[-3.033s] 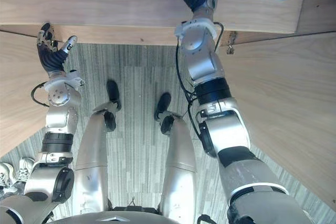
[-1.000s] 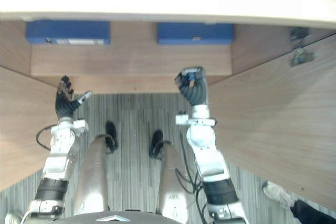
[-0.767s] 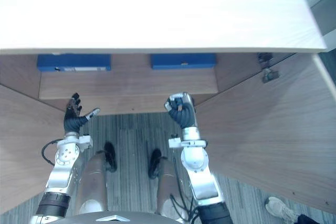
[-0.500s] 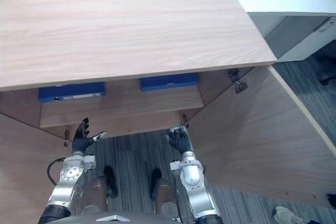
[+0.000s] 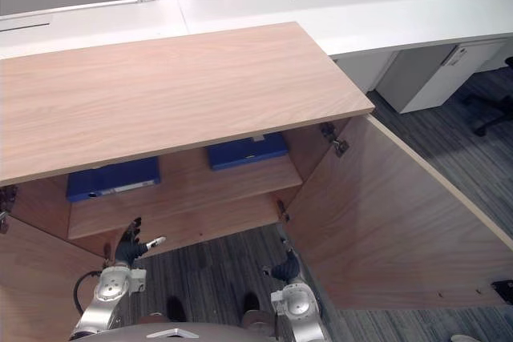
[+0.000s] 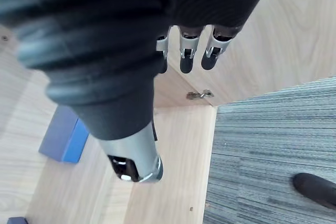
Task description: Walk over to the cabinet, pick up the folder, carry it to the office cabinet, place the folder inside the office cabinet, then close the office cabinet door
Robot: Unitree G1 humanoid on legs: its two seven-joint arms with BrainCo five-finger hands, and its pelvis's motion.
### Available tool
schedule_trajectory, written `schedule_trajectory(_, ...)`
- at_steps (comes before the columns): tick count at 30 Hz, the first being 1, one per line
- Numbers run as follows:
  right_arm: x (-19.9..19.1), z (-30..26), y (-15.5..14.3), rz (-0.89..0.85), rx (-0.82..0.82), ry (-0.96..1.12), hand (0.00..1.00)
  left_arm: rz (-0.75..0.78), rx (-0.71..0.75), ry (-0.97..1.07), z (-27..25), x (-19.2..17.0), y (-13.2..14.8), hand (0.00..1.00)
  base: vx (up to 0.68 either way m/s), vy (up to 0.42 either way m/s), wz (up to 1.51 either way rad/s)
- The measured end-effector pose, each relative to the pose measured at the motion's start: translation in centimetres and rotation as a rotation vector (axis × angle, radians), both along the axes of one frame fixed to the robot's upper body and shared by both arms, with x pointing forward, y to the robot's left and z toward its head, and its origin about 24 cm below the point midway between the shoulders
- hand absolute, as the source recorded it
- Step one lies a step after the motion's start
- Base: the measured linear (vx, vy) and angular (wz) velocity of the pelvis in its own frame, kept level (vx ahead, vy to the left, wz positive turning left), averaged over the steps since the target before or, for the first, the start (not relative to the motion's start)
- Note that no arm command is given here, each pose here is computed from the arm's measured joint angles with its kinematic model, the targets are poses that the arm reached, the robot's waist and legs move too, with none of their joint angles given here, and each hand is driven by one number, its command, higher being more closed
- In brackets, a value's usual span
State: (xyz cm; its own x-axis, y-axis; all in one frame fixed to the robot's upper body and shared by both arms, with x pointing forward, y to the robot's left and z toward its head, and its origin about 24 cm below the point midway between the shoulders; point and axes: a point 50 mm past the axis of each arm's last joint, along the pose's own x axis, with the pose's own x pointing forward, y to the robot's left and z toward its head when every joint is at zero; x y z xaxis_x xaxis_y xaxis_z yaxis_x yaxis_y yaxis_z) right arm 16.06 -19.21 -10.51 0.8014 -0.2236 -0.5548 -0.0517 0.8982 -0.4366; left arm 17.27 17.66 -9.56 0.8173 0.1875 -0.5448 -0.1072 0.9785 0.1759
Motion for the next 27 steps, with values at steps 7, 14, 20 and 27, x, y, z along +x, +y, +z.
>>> schedule_trajectory(7,-1.5,-1.5,0.2,-0.061,0.045,0.083,0.0,-0.001,0.013,0.118,-1.9,-2.0,0.1,0.0,-0.03,0.037,-0.19)
schedule_trajectory(14,-3.0,-2.9,0.3,-0.13,0.089,0.178,0.0,0.032,0.016,0.262,-4.0,-4.6,0.6,0.0,0.0,0.018,0.01)
schedule_trajectory(20,-3.3,-3.5,0.3,-0.152,0.101,0.219,0.0,0.038,0.009,0.323,-4.9,-5.7,0.5,0.0,0.01,0.006,0.01)
schedule_trajectory(27,-1.9,-3.5,0.9,-0.139,0.113,0.221,0.0,0.125,-0.005,0.279,-4.3,-4.4,1.8,0.0,0.0,0.007,-0.09)
